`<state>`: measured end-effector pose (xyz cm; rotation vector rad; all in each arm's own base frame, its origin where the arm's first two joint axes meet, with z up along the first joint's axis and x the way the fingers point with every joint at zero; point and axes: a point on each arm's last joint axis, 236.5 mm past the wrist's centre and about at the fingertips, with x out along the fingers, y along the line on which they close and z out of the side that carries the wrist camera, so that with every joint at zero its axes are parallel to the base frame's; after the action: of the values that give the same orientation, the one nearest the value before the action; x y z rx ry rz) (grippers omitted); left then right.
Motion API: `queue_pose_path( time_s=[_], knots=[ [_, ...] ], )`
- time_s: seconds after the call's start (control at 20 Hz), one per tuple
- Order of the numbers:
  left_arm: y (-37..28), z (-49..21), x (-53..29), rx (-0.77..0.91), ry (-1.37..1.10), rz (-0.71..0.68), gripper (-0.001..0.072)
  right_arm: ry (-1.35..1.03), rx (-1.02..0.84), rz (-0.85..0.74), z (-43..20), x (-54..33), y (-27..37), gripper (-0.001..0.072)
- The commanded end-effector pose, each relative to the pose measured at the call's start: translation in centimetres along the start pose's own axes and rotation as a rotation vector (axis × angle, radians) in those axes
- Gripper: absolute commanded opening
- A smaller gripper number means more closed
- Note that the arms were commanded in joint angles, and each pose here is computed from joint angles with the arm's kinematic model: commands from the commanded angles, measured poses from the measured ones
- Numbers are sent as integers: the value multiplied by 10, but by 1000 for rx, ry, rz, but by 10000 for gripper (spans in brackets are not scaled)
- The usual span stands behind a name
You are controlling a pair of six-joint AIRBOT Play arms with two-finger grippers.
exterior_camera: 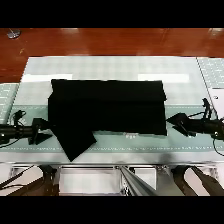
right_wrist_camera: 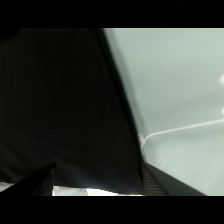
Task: Fold the shirts.
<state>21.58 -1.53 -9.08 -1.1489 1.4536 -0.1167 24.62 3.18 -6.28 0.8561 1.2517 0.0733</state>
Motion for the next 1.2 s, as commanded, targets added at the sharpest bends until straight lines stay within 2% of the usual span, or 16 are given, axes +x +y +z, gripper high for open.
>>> queue_pose_path(
  time_s=[0.0,0.2,0.25,0.3,0.45,0.95,1.15],
  knots=[
    [-8,-21,29,55,53,-1,701,19,18,56,-17,7,6,622],
    [-16,-36,50,172,114,57,696,10,41,47,-14,7,4,623],
    [-18,-38,52,198,127,60,428,19,37,30,-16,6,0,623],
    [-20,-41,51,238,139,44,49,33,44,-10,-19,5,-8,623],
    [-26,-41,49,273,142,28,28,78,80,-113,-31,3,-32,623],
    [-27,-24,48,285,83,43,28,183,171,-43,-41,27,-30,623],
    [-26,-19,48,286,62,52,28,136,202,47,-24,41,-9,621]
  ],
)
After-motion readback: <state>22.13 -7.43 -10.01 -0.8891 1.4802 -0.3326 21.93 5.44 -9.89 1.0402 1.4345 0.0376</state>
